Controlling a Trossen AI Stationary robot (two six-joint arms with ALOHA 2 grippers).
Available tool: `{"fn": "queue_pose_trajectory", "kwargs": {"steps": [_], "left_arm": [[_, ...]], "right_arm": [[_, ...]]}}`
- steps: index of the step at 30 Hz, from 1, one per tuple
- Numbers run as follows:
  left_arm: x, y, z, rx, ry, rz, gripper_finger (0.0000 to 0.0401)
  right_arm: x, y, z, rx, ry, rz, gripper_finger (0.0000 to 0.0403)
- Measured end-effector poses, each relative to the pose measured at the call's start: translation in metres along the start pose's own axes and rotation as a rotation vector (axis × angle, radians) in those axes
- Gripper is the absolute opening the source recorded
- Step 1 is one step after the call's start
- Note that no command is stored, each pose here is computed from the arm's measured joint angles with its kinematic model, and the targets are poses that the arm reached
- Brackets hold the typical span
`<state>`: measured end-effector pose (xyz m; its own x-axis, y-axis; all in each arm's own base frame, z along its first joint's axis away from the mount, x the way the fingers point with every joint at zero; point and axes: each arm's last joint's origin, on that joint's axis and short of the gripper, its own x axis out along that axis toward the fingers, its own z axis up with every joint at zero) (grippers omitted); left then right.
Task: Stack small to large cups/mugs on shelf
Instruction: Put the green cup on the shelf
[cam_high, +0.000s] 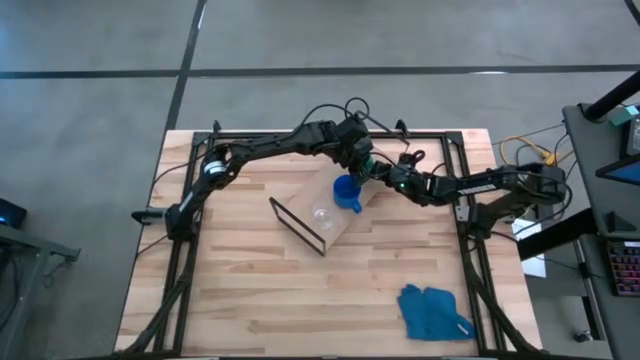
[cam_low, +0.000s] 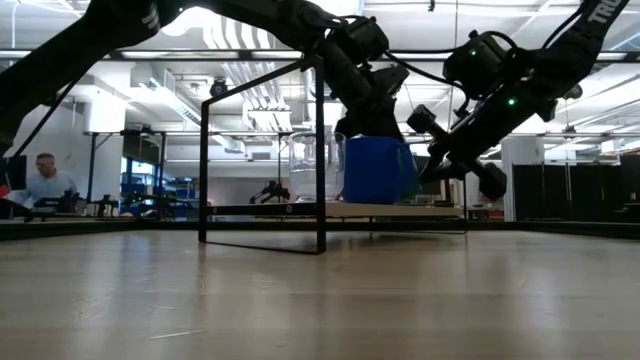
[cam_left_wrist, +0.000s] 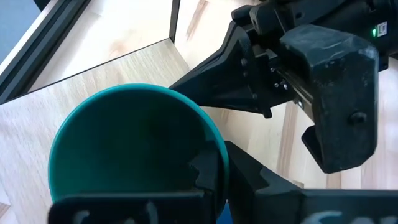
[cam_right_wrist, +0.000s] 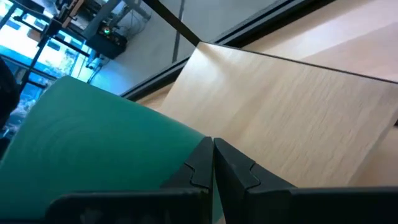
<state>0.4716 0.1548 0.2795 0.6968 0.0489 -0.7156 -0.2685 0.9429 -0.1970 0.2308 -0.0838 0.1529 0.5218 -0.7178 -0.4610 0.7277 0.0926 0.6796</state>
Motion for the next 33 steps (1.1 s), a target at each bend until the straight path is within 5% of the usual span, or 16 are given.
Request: {"fn": "queue_pose_trajectory", "kwargs": {"steps": [24,33], "left_arm": [[0.0050,0.0000,-0.0007,0.005,-0.007,-0.004,0.0001],[0.0051,-0.0007,0.0035,0.013,-0.050,-0.010,0.0055]], "right_arm": [[0.0017,-0.0024,-0.0019,-0.003,0.001,-0.015,0.0008],[0.0021,-0.0024,-0.0022,-0.049,-0.002,-0.018,0.0008]]}}
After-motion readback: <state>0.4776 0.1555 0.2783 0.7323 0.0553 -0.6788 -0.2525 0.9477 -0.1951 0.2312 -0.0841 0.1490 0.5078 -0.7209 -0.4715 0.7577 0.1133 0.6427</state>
